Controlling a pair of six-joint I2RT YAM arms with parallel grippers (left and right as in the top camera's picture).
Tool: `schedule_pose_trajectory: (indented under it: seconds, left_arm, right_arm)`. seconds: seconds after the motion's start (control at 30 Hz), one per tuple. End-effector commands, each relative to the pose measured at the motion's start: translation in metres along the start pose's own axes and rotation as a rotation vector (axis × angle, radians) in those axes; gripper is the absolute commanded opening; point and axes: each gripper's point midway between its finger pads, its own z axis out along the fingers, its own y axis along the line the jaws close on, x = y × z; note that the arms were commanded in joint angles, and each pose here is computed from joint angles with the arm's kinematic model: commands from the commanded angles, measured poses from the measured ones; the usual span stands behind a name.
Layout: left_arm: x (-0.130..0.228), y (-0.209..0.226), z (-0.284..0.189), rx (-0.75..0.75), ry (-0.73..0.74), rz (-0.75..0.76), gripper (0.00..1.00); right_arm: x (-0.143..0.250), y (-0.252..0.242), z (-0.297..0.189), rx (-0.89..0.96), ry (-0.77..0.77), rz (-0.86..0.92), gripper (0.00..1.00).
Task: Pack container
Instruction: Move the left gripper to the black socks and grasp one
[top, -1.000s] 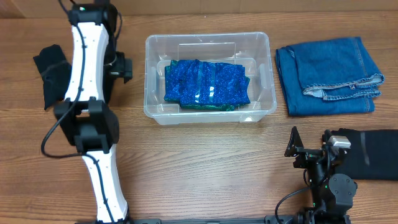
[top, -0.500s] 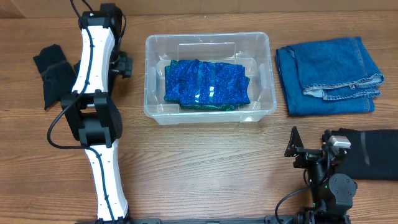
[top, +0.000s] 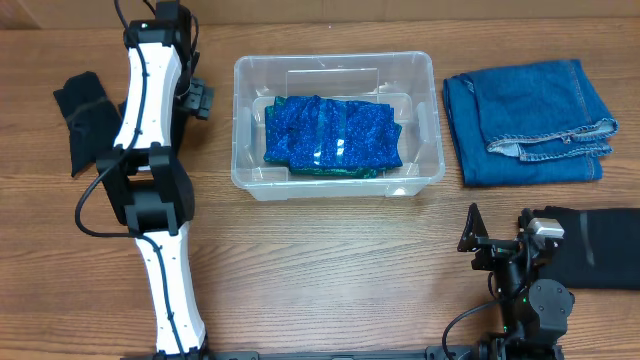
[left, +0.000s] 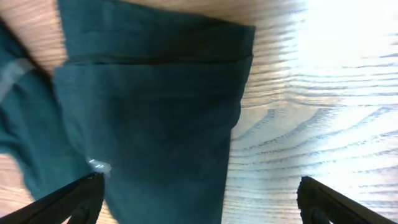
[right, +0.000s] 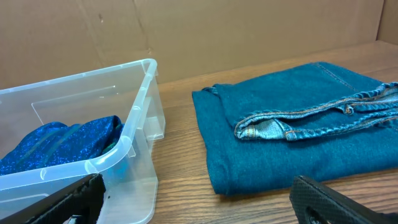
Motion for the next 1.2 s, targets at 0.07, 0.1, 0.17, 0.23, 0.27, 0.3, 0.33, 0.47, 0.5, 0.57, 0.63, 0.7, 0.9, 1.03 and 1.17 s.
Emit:
schedule_pose_trajectory:
  seconds: [0.07, 0.1, 0.17, 0.23, 0.27, 0.3, 0.33, 0.47, 0.5, 0.57, 0.63, 0.7, 0.9, 1.03, 1.17]
  left_arm:
    - [0.021, -0.007, 0.046, 0.056, 0.125, 0.031, 0.99]
    - [0.023, -0.009, 0.052, 0.058, 0.14, 0.034, 0.98]
    - [0.025, -0.012, 0.059, 0.062, 0.156, 0.039, 0.98]
    - [0.026, -0.013, 0.062, 0.063, 0.162, 0.04, 0.92]
    - [0.025, -0.013, 0.063, 0.062, 0.16, 0.04, 0.87]
    - [0.025, -0.013, 0.063, 0.062, 0.158, 0.039, 0.82]
    - [0.024, -0.012, 0.063, 0.061, 0.155, 0.038, 0.77]
    - [0.024, -0.012, 0.063, 0.061, 0.154, 0.035, 0.63]
    - [0.025, -0.012, 0.063, 0.058, 0.157, 0.027, 0.61]
    - [0.027, -0.011, 0.062, 0.049, 0.168, -0.001, 0.6]
    - [0.028, -0.011, 0.062, 0.049, 0.174, -0.021, 0.54]
    - [0.03, -0.011, 0.06, 0.047, 0.183, -0.05, 0.49]
    - [0.023, -0.009, 0.034, 0.084, 0.153, -0.104, 0.04]
    - [0.005, -0.011, -0.004, 0.166, 0.059, -0.143, 0.04]
    - [-0.007, -0.015, -0.053, 0.269, -0.048, -0.167, 0.04]
  right_arm:
    - [-0.002, 0.001, -0.001, -0.006, -0.011, -0.001, 1.0]
    - [-0.002, 0.001, -0.001, -0.006, -0.011, -0.001, 1.0]
    - [-0.002, 0.001, -0.001, -0.006, -0.011, -0.001, 1.0]
    - [-0.002, 0.001, -0.001, -0.006, -0.011, -0.001, 1.0]
    - [-0.002, 0.001, -0.001, -0.006, -0.011, -0.001, 1.0]
    - [-0.002, 0.001, -0.001, -0.006, -0.011, -0.001, 1.0]
    - [-0.002, 0.001, -0.001, -0.006, -0.011, -0.001, 1.0]
    - [-0.002, 0.001, -0.001, -0.006, -0.011, -0.001, 1.0]
    - [-0.002, 0.001, -0.001, -0.006, -0.011, -0.001, 1.0]
    - [-0.002, 0.001, -0.001, -0.006, -0.011, -0.001, 1.0]
    - [-0.002, 0.001, -0.001, -0.006, -0.011, -0.001, 1.0]
    - [-0.002, 0.001, -0.001, -0.006, -0.011, -0.001, 1.0]
    - [-0.002, 0.001, -0.001, -0.006, -0.011, -0.001, 1.0]
    - [-0.002, 0.001, -0.001, -0.006, -0.011, -0.001, 1.0]
    - [-0.002, 0.001, -0.001, -0.006, -0.011, -0.001, 1.0]
